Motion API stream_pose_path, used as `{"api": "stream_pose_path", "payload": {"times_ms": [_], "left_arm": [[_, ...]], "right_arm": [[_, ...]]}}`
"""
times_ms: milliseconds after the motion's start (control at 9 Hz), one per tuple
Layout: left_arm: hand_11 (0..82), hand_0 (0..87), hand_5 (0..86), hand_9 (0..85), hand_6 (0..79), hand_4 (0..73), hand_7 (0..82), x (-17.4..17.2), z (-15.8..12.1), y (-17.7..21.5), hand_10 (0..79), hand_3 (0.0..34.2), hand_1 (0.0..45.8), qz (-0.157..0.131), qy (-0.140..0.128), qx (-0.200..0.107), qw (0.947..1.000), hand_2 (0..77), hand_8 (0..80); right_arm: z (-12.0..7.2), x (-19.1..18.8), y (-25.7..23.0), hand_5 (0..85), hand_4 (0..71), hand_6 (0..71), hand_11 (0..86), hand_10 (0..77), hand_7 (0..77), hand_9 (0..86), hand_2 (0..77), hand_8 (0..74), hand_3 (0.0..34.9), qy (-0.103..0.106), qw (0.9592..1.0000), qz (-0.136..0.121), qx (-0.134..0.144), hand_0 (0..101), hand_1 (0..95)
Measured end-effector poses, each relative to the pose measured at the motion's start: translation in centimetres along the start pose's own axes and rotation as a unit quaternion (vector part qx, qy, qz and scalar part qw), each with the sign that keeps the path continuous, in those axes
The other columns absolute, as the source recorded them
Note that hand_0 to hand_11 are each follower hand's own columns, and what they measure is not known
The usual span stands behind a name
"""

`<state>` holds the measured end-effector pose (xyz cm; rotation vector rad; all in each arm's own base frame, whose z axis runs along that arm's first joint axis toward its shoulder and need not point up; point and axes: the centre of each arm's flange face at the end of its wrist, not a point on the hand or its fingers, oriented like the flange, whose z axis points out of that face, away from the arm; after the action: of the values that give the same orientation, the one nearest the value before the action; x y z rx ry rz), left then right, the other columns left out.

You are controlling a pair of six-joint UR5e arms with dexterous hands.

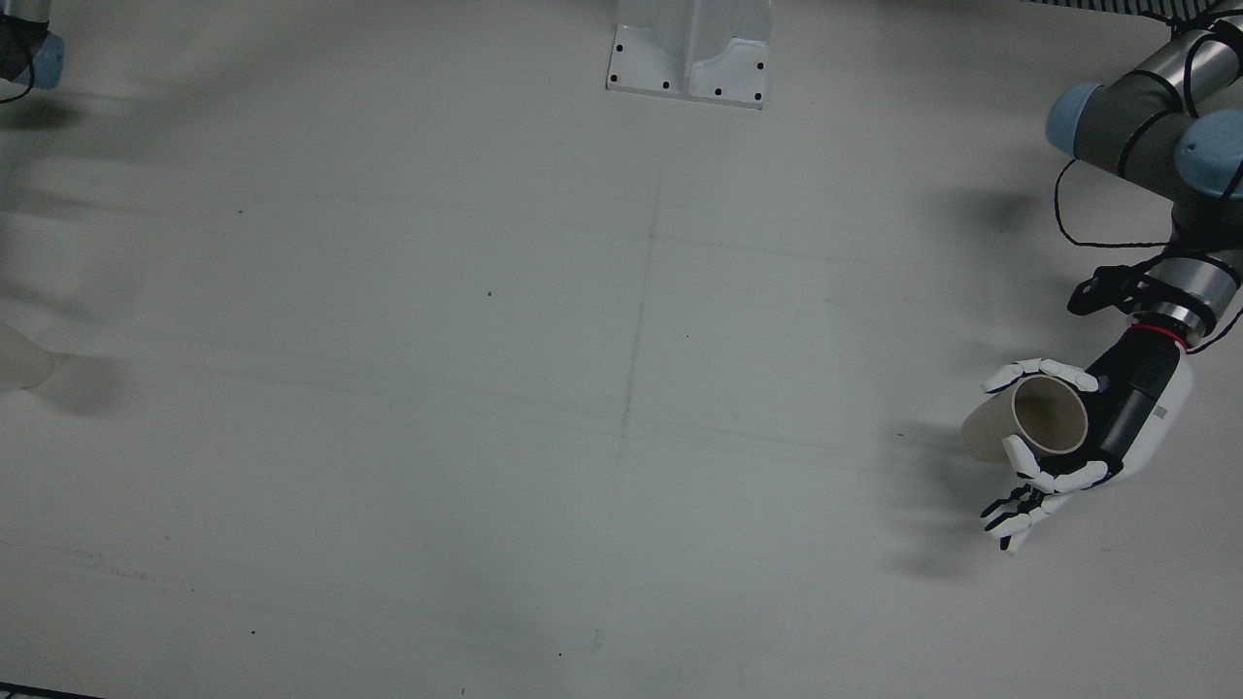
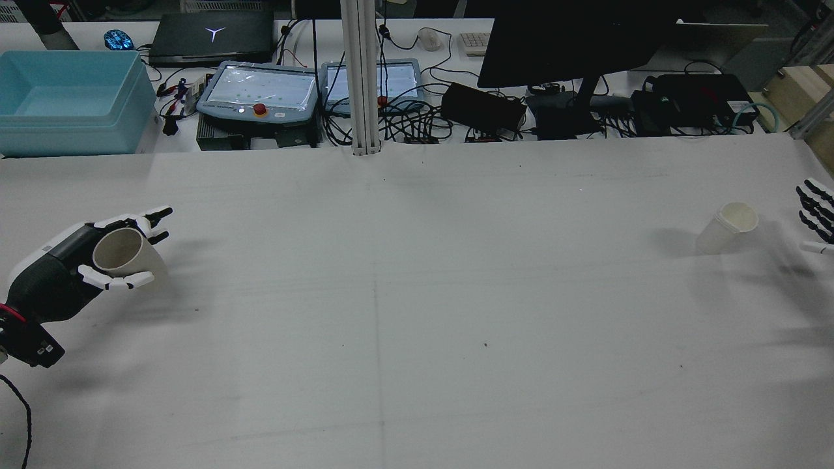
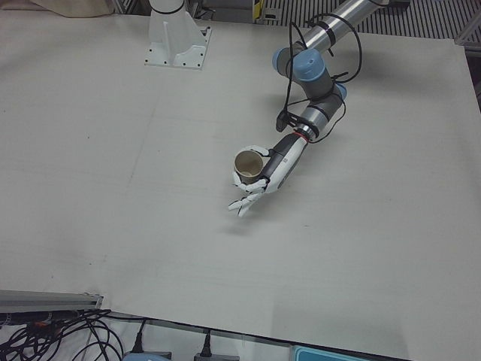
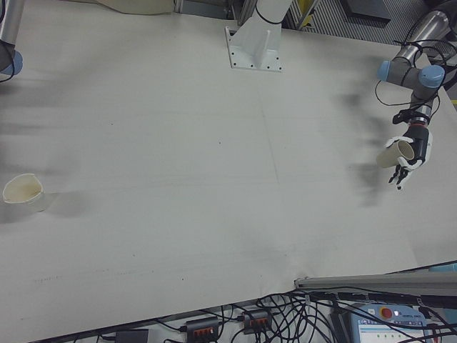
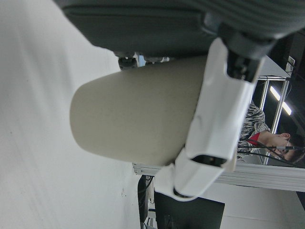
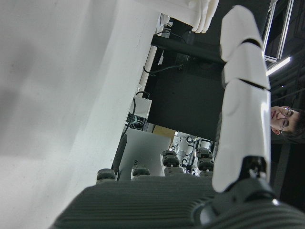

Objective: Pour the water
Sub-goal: 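Reach the right hand to the white paper cup, grasp and lift it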

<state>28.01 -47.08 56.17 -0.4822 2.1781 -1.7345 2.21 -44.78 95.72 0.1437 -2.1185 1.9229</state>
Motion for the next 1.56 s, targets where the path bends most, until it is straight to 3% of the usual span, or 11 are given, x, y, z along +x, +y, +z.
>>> {"api": "stream_pose_path", "payload": {"times_ms": [222,333,444,556,667,889,1111,1222,1556], "left_arm": [[15.3,80.5,49.6,2.2,15.8,38.7,13.1,-0.2,0.1,0.1,8.2,0.0,23.5,-0.002,0.000,-0.001,1.0000,34.9,9.8],[15.3,80.5,49.6,2.2,15.8,38.7,13.1,-0.3,0.3,0.4,8.2,0.0,23.5,-0.003,0.000,-0.003,1.0000,34.9,9.8],[15.3,80.5,49.6,2.2,15.8,38.7,13.1,-0.4,0.6,0.7,8.2,0.0,23.5,-0.003,0.000,-0.005,1.0000,34.9,9.8],[15.3,80.5,49.6,2.2,15.8,38.7,13.1,-0.5,1.0,1.0,8.2,0.0,23.5,-0.004,0.001,-0.007,1.0000,34.9,9.8],[15.3,80.4,49.6,2.2,15.8,38.7,13.1,-0.6,1.2,1.3,8.2,0.0,23.5,-0.005,0.001,-0.008,1.0000,34.9,9.8],[15.3,80.5,49.1,2.2,15.8,38.7,13.1,-0.6,1.5,1.6,8.2,0.0,23.5,-0.005,0.001,-0.010,0.9999,34.9,9.8],[15.3,80.1,49.6,2.2,15.8,38.7,13.1,-0.6,1.5,1.5,8.2,0.0,23.5,-0.007,0.001,-0.009,0.9999,34.9,9.8],[15.3,80.2,49.6,2.2,15.8,39.3,13.1,-0.6,1.5,1.4,8.2,0.0,23.5,-0.009,0.001,-0.008,0.9999,34.9,9.8],[15.3,80.4,49.6,2.2,15.8,39.3,13.1,-0.5,1.5,1.2,8.2,0.0,22.9,-0.011,0.002,-0.006,0.9999,35.5,9.8]], "right_arm": [[1.0,1.2,0.7,8.7,0.0,13.1,0.5,0.0,1.1,0.5,10.9,1.1,12.1,0.010,0.9999,-0.005,-0.010,60,28.9],[1.4,1.7,1.0,8.7,0.0,9.3,1.1,0.0,1.1,0.5,12.0,1.1,12.1,0.014,0.9998,-0.009,-0.015,60,29.5],[1.8,2.1,1.4,9.8,0.0,13.6,1.1,0.0,1.1,0.5,15.3,1.1,12.1,0.017,0.9996,-0.012,-0.020,63,31.1],[2.2,2.4,1.9,9.8,0.0,13.6,1.1,0.0,1.1,0.5,15.3,1.1,12.1,0.018,0.9994,-0.014,-0.026,63,31.1],[2.8,2.8,2.5,9.8,0.0,14.7,1.1,0.0,9.8,0.5,15.3,1.1,12.1,0.021,0.9991,-0.017,-0.033,63,32.2],[4.2,3.9,4.1,10.9,0.0,18.0,1.1,0.0,15.3,0.5,16.4,2.7,12.1,0.027,0.9979,-0.026,-0.052,66,32.2],[5.0,4.9,5.3,10.9,0.0,18.0,0.5,0.0,15.3,0.5,16.4,1.1,12.1,0.034,0.9968,-0.033,-0.065,66,32.2],[5.5,5.2,5.9,10.9,0.0,19.1,1.1,0.0,20.2,1.6,18.5,3.3,12.1,0.035,0.9963,-0.036,-0.070,68,33.3],[6.2,6.9,7.1,10.4,0.0,19.1,1.1,0.0,19.1,3.3,18.5,2.7,12.1,0.034,0.9960,-0.034,-0.076,70,34.4]]}}
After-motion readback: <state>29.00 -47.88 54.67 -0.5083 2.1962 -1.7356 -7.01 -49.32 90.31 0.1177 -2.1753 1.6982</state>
